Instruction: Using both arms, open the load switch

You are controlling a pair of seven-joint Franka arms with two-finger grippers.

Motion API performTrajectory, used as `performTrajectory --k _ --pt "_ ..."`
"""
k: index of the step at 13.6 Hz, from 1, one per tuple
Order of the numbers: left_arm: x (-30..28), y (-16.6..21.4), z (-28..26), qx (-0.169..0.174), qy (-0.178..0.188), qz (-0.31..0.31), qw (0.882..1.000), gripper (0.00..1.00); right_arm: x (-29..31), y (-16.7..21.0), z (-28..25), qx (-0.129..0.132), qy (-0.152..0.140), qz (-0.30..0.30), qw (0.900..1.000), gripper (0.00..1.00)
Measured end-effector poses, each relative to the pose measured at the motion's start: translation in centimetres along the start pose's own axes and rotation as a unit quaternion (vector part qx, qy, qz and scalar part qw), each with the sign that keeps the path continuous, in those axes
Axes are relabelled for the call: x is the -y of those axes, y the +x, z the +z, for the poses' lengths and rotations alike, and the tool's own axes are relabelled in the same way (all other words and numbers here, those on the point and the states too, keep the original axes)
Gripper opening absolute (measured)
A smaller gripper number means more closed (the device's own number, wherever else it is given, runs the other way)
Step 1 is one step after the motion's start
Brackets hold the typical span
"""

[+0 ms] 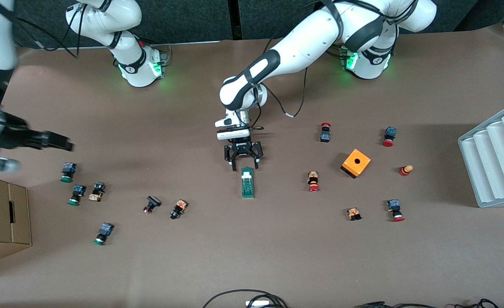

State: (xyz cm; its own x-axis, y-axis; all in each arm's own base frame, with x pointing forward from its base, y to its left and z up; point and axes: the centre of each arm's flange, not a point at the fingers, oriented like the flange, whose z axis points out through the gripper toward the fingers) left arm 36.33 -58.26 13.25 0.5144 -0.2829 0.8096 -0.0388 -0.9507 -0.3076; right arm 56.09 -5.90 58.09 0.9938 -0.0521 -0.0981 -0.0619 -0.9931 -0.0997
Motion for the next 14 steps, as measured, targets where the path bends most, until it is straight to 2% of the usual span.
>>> performTrajectory --k 3,5,7,10,14 --pt "1.4 4.0 -0.7 0.050 0.001 0.048 0.998 1.00 -2.4 -0.6 -0.9 -0.005 -0.017 -0.028 0.999 1.00" --pt "2.7 7.0 -1.4 0.096 0.001 0.099 0.990 1.00 -1.7 -0.5 -0.8 -0.004 -0.026 -0.036 0.999 1.00" --pt "4.1 10.6 -2.6 0.150 -0.015 0.148 0.977 1.00 -1.4 -0.5 -0.9 -0.005 -0.035 -0.040 0.999 1.00" --pt "7.1 15.9 -3.9 0.208 -0.053 0.206 0.955 1.00 -1.7 -0.4 -1.2 -0.010 -0.044 -0.040 0.998 1.00" --pt "12.3 21.2 -2.9 0.271 -0.103 0.219 0.932 1.00 -1.5 -0.1 -1.2 -0.018 -0.047 -0.043 0.998 1.00"
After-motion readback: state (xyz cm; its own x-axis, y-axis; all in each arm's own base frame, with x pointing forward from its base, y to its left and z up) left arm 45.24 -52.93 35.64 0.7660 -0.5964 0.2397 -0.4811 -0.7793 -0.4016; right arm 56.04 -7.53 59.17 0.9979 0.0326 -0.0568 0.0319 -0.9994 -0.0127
